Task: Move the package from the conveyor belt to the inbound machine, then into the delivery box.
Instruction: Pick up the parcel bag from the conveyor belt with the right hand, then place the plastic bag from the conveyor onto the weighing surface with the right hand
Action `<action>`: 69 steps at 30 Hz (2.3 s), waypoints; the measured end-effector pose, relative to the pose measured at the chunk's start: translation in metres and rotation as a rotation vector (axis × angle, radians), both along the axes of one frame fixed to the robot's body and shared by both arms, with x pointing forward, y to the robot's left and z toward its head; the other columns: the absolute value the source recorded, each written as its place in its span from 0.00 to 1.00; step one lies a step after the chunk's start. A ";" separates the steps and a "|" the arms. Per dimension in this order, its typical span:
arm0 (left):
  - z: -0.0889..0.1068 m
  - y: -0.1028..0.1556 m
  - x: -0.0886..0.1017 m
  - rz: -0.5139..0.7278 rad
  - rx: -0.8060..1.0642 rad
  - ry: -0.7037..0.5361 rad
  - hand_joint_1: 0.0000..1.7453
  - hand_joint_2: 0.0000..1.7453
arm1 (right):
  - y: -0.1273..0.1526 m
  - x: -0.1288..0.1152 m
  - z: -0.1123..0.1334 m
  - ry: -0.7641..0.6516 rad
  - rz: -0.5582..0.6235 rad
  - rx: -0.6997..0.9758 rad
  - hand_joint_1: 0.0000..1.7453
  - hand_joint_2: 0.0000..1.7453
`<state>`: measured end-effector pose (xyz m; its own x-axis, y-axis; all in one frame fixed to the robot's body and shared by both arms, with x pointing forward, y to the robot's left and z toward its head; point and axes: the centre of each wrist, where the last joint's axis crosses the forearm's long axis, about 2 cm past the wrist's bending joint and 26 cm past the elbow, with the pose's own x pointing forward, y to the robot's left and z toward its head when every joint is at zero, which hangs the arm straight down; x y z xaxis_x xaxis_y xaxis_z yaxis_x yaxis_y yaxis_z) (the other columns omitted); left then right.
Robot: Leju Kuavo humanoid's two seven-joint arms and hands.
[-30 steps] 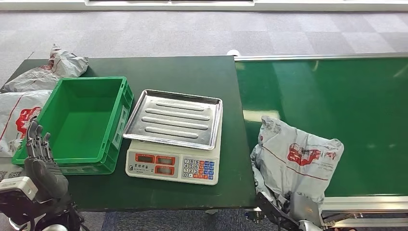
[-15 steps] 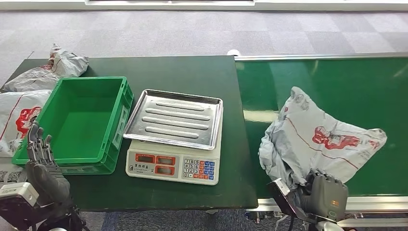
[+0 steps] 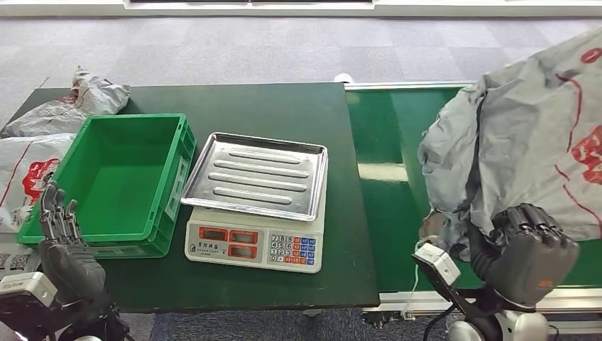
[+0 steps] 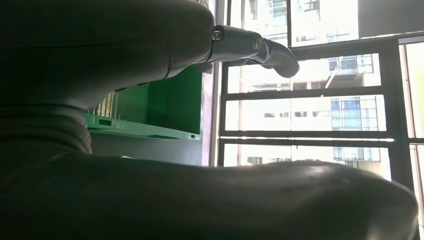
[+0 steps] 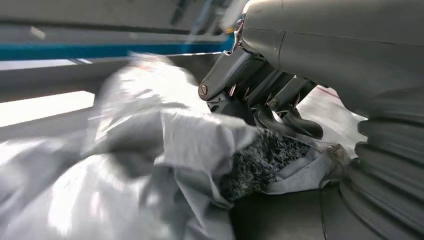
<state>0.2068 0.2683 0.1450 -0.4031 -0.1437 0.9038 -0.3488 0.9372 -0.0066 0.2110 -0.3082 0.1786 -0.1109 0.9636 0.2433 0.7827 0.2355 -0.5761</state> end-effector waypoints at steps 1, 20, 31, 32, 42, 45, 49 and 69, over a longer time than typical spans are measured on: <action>0.000 -0.001 0.001 -0.006 -0.004 -0.004 0.00 0.00 | 0.007 0.009 0.006 -0.034 0.050 0.012 1.00 1.00; 0.011 -0.028 0.045 -0.150 -0.052 -0.025 0.00 0.00 | 0.156 0.096 0.004 0.208 0.873 0.300 1.00 1.00; 0.008 -0.030 0.051 -0.156 -0.050 -0.017 0.00 0.00 | 0.184 0.095 -0.011 0.371 1.003 0.219 1.00 1.00; 0.008 -0.030 0.051 -0.156 -0.049 -0.017 0.00 0.00 | 0.185 0.095 -0.011 0.378 1.007 0.214 1.00 1.00; 0.009 -0.030 0.052 -0.157 -0.045 -0.019 0.00 0.00 | 0.193 0.107 -0.006 0.449 1.030 0.091 1.00 1.00; 0.009 -0.030 0.052 -0.157 -0.045 -0.019 0.00 0.00 | 0.196 0.111 -0.003 0.461 1.031 0.075 1.00 1.00; 0.010 -0.029 0.052 -0.155 -0.043 -0.027 0.00 0.00 | 0.200 0.116 -0.002 0.516 1.001 0.053 1.00 1.00; 0.019 -0.023 0.050 -0.095 -0.050 -0.140 0.00 0.00 | 0.203 0.124 -0.021 0.639 0.927 0.065 0.00 1.00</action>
<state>0.2570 0.2454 0.1640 -0.5354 -0.0555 0.8428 -0.2515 0.9631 -0.0963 0.3352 -0.1054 0.1578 -0.6143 0.5573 0.5586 -0.1442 0.6167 -0.7738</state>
